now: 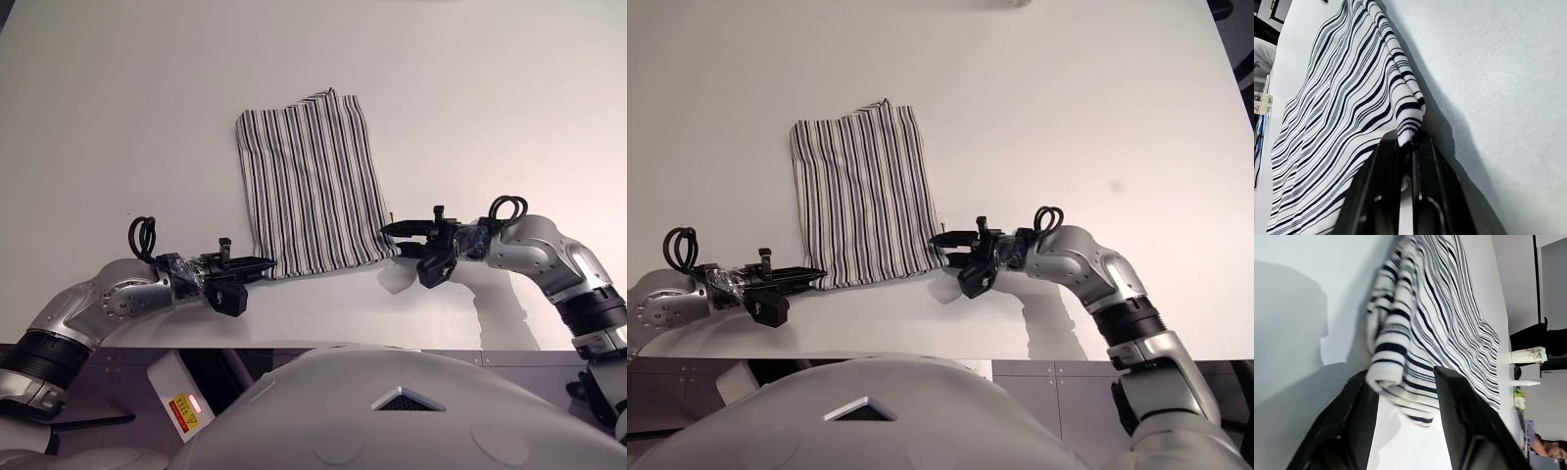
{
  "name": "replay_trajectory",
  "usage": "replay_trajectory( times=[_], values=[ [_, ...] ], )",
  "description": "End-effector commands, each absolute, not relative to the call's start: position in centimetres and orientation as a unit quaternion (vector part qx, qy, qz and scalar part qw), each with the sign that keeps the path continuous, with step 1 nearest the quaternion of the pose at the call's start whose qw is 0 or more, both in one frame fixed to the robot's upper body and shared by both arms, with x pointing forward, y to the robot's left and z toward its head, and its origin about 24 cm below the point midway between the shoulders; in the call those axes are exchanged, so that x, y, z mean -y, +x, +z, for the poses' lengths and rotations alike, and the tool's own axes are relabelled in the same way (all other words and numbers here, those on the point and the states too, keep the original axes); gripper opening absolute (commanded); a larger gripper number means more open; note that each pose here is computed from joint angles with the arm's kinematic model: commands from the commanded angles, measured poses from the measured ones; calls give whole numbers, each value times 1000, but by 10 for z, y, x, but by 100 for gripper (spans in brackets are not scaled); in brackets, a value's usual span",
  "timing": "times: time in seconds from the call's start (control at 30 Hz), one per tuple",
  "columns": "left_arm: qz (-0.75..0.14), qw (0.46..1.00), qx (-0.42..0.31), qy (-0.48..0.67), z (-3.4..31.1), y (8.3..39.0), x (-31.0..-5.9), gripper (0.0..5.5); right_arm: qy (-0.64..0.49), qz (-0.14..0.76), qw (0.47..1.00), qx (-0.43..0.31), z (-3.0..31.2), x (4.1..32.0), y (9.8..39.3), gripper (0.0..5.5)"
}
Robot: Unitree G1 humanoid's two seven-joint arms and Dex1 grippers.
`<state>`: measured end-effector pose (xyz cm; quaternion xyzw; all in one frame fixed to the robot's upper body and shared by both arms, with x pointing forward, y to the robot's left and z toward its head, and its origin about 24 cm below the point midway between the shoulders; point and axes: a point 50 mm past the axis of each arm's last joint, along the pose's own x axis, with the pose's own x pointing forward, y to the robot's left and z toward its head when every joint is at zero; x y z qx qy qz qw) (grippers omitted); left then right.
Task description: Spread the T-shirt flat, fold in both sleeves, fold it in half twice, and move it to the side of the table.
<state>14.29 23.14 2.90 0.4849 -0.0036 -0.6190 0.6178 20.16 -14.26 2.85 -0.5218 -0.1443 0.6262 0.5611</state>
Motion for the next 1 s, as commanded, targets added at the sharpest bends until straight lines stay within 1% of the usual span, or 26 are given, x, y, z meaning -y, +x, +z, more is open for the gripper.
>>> replay_trajectory(
  times=[0.03, 0.13, 0.2, 0.3, 0.37, 0.47, 0.57, 0.67, 0.73, 0.8, 0.9, 1.0],
  values=[
    [-641, 594, -28, 485, 19, 135, -234, 10, -538, 637, 535, 137, 20, 138, 206, 197],
    [-643, 590, -23, 488, 21, 138, -233, 10, -544, 645, 519, 136, 15, 136, 207, 197],
    [-643, 587, -18, 492, 22, 142, -233, 10, -539, 652, 517, 129, 14, 138, 205, 162],
    [-634, 598, -6, 490, 27, 146, -231, 10, -535, 657, 516, 125, 15, 141, 205, 107],
    [-631, 602, 4, 489, 30, 149, -229, 10, -532, 660, 515, 128, 19, 144, 204, 60],
    [-633, 603, 13, 485, 36, 150, -226, 10, -520, 669, 513, 138, 24, 142, 201, 12],
    [-634, 606, 21, 480, 42, 150, -223, 10, -499, 673, 528, 136, 28, 140, 195, 12],
    [-638, 612, 33, 467, 56, 143, -221, 10, -464, 673, 563, 120, 37, 142, 187, 12],
    [-644, 613, 36, 456, 67, 138, -220, 10, -433, 670, 594, 103, 50, 149, 177, 12],
    [-640, 635, 28, 431, 81, 135, -219, 10, -401, 665, 625, 77, 68, 160, 164, 12],
    [-645, 664, 4, 378, 100, 122, -213, 10, -363, 659, 658, 32, 94, 176, 144, 12],
    [-634, 694, -14, 341, 117, 117, -208, 10, -332, 646, 687, 4, 118, 181, 141, 12]
  ],
)
